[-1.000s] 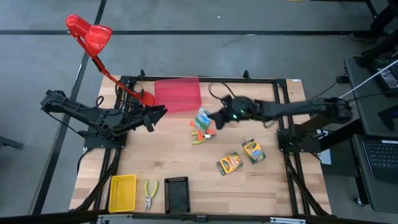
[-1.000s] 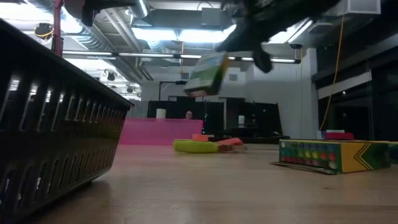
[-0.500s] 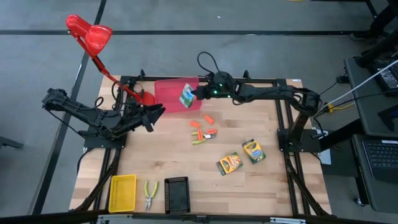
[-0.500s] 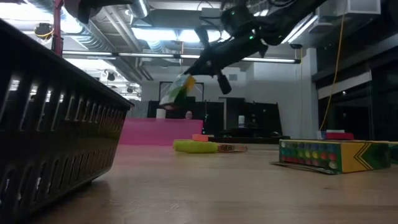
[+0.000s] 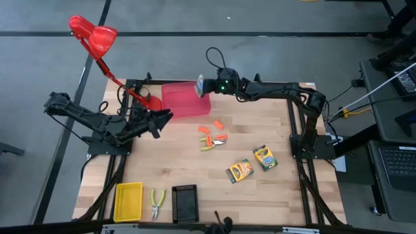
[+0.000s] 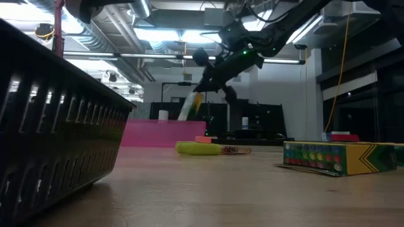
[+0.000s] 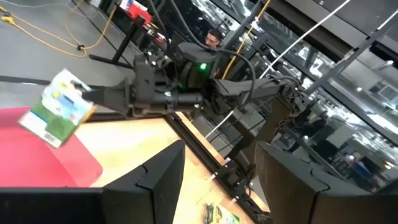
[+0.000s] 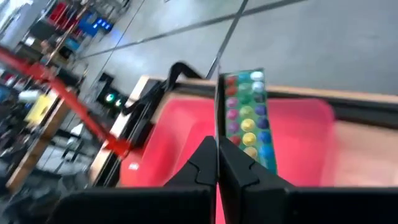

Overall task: Pick & Place School Supplies
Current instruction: Put the crayon box into the red bin

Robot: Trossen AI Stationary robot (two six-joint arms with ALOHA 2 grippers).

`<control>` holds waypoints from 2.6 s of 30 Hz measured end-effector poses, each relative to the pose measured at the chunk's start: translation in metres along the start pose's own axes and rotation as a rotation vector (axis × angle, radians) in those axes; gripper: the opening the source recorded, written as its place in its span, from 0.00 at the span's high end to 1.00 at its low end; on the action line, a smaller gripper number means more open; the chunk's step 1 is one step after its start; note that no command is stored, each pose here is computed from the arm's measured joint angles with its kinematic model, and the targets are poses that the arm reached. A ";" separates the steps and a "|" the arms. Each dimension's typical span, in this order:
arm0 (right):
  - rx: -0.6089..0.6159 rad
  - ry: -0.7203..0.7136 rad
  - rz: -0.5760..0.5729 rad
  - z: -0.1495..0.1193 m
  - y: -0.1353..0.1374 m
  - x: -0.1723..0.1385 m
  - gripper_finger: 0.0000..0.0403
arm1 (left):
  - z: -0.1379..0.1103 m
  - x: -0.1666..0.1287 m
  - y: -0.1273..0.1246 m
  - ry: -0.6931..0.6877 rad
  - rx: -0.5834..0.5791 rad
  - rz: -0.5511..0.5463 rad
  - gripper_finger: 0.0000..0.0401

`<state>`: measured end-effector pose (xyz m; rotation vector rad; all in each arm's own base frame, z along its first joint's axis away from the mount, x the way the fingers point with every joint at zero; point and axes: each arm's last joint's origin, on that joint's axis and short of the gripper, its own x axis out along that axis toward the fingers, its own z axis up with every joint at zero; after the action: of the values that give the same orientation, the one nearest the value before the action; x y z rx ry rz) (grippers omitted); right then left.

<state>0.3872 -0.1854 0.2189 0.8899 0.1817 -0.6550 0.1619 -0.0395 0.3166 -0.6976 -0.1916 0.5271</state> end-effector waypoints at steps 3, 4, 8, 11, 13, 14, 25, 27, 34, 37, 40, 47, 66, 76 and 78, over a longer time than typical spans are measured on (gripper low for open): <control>0.002 -0.035 -0.035 0.004 -0.004 0.000 1.00 | 0.000 0.000 0.000 0.008 -0.007 -0.009 0.52; 0.004 -0.046 -0.042 0.005 -0.004 0.000 1.00 | 0.000 0.000 0.000 0.008 -0.010 -0.009 0.52; 0.011 -0.072 -0.080 0.004 -0.008 0.002 1.00 | 0.000 0.000 0.000 0.009 -0.016 -0.010 0.52; 0.023 -0.082 -0.086 0.003 -0.010 0.006 1.00 | 0.000 0.000 0.000 0.009 -0.022 -0.010 0.52; 0.034 -0.070 -0.098 0.000 -0.013 0.008 1.00 | 0.000 0.000 0.000 0.010 -0.025 -0.011 0.52; 0.038 -0.068 -0.100 -0.002 -0.013 0.009 1.00 | 0.000 0.000 0.000 0.013 -0.025 -0.014 0.52; -0.007 -0.036 -0.099 -0.018 -0.014 0.018 0.94 | -0.001 0.000 -0.001 0.022 -0.042 -0.024 0.52; -0.009 -0.046 -0.092 -0.017 -0.012 0.018 0.88 | -0.001 0.000 -0.001 0.022 -0.043 -0.024 0.52; 0.006 -0.054 -0.099 -0.017 -0.013 0.018 0.71 | -0.001 0.000 -0.001 0.034 -0.043 -0.037 0.52; 0.004 -0.051 -0.104 -0.016 -0.012 0.017 0.68 | -0.001 0.000 -0.001 0.038 -0.042 -0.042 0.52; -0.011 -0.044 -0.096 -0.016 -0.006 0.011 0.68 | -0.001 0.000 -0.001 0.038 -0.034 -0.042 0.52; -0.210 0.043 -0.095 -0.023 0.029 -0.027 0.71 | -0.003 0.001 -0.002 0.043 -0.001 -0.042 0.52; -0.367 0.879 -0.243 -0.190 0.047 -0.233 0.71 | -0.048 -0.001 -0.016 0.187 0.090 -0.074 0.52; -0.049 0.673 -0.452 -0.212 -0.004 -0.277 0.71 | -0.049 -0.007 -0.022 0.181 0.056 -0.105 0.52; -0.044 0.643 -0.504 -0.213 -0.009 -0.286 0.71 | -0.048 -0.008 -0.023 0.176 0.042 -0.113 0.52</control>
<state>0.1801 0.1039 0.1962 0.9979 1.0177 -0.8049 0.1806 -0.0855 0.2957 -0.6843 -0.0548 0.3582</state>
